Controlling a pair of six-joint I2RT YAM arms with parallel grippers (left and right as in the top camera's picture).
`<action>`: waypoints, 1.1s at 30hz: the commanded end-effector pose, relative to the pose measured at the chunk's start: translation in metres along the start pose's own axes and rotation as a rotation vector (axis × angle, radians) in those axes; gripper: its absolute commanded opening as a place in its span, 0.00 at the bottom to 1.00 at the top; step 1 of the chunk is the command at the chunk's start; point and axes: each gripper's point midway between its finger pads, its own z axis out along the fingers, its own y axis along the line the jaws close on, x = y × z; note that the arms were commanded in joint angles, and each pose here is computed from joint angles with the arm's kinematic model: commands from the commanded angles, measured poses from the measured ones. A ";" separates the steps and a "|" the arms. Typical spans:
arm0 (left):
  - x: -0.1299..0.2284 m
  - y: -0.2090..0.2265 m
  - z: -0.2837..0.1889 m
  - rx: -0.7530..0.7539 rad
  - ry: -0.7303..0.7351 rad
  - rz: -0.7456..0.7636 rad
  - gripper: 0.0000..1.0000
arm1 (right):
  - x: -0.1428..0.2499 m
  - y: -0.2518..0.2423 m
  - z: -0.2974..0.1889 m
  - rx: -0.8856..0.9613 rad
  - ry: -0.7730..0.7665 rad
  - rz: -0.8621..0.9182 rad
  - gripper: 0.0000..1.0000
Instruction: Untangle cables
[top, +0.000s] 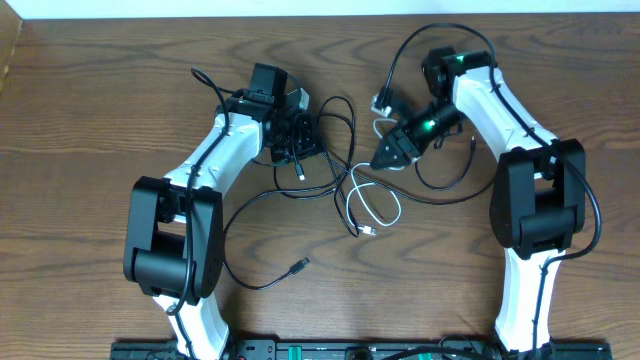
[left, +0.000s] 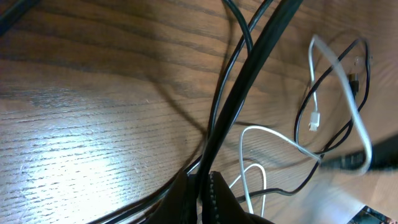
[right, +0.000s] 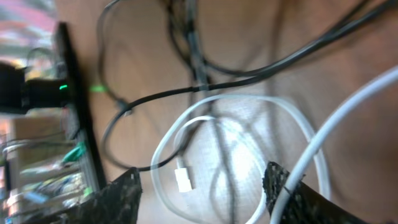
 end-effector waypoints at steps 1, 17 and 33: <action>-0.001 -0.006 -0.008 0.019 -0.011 0.004 0.07 | -0.006 0.021 0.004 -0.117 -0.051 -0.076 0.58; -0.001 -0.006 -0.008 0.019 -0.012 0.005 0.07 | 0.013 0.028 0.048 -0.009 0.167 -0.036 0.59; -0.001 -0.006 -0.008 0.019 -0.011 0.004 0.07 | 0.031 -0.009 0.085 0.285 0.288 0.124 0.25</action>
